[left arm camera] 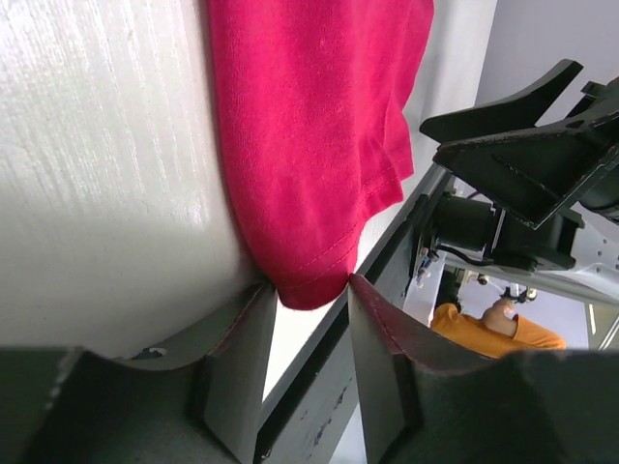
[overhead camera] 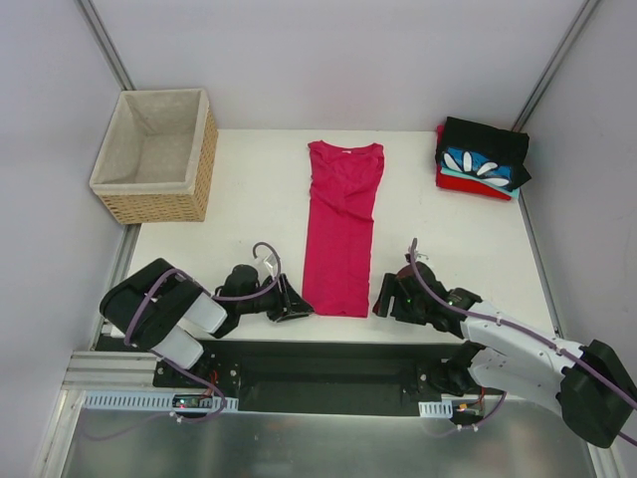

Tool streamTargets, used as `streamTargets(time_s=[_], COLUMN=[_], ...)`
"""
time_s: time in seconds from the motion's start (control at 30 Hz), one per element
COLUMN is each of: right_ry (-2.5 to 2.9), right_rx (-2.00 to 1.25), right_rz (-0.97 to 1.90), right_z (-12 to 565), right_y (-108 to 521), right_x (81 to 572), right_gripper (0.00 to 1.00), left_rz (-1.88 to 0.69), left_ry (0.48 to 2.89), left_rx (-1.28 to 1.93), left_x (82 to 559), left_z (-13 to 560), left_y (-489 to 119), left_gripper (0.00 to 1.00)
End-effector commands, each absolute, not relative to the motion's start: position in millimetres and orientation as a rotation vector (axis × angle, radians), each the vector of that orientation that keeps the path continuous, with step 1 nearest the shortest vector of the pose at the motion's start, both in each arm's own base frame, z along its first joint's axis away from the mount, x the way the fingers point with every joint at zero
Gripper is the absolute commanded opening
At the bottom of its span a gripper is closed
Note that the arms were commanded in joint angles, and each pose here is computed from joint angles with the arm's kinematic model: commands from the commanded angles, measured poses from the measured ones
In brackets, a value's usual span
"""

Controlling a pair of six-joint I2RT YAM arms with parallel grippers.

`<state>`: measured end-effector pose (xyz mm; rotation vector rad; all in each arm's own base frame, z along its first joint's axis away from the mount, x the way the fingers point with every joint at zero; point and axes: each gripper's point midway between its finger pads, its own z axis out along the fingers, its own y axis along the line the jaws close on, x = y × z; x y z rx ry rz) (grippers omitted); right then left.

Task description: Fold and stack the t-shirts

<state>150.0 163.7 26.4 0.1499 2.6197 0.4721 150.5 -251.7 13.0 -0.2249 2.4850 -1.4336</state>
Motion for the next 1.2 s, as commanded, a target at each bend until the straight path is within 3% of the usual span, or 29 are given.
streamTargets(time_s=[0.0,0.13,0.2,0.23,0.6,0.87,1.07,1.17], right_ry=[2.646,2.644,2.640,2.631,2.489,2.566,2.589,2.606], right_rx=[0.174,0.174,0.171,0.173,0.136,0.197,0.190,0.195], right_rz=[0.417,0.423,0.434,0.447,0.755,0.877,0.867,0.851], right_z=[24.0,25.6,27.1,29.2,57.0,36.1,30.0,26.1], right_y=[154.8,156.3,157.4,159.2,194.1,214.5,219.5,219.4], right_x=[144.3,144.9,144.7,146.1,153.2,139.1,135.5,134.6], right_gripper=[0.77,0.77,0.77,0.77,0.82,0.81,0.78,0.69], left_rz=[-1.263,-1.270,-1.270,-1.268,-1.270,-1.274,-1.270,-1.273], left_ry=[2.663,2.666,2.664,2.659,2.638,2.635,2.638,2.637], left_rx=[-0.277,-0.276,-0.276,-0.276,-0.252,-0.249,-0.252,-0.250], left_x=[125.8,125.1,125.4,126.2,125.9,126.9,126.1,126.4], left_z=[-29.9,-30.0,-29.5,-29.0,-23.7,-22.8,-23.5,-23.0], left_y=[-230.0,-230.5,-230.5,-230.6,-229.2,-230.3,-229.4,-229.9], left_gripper=[0.35,0.18,0.03,0.00,0.00,0.00,0.00,0.00])
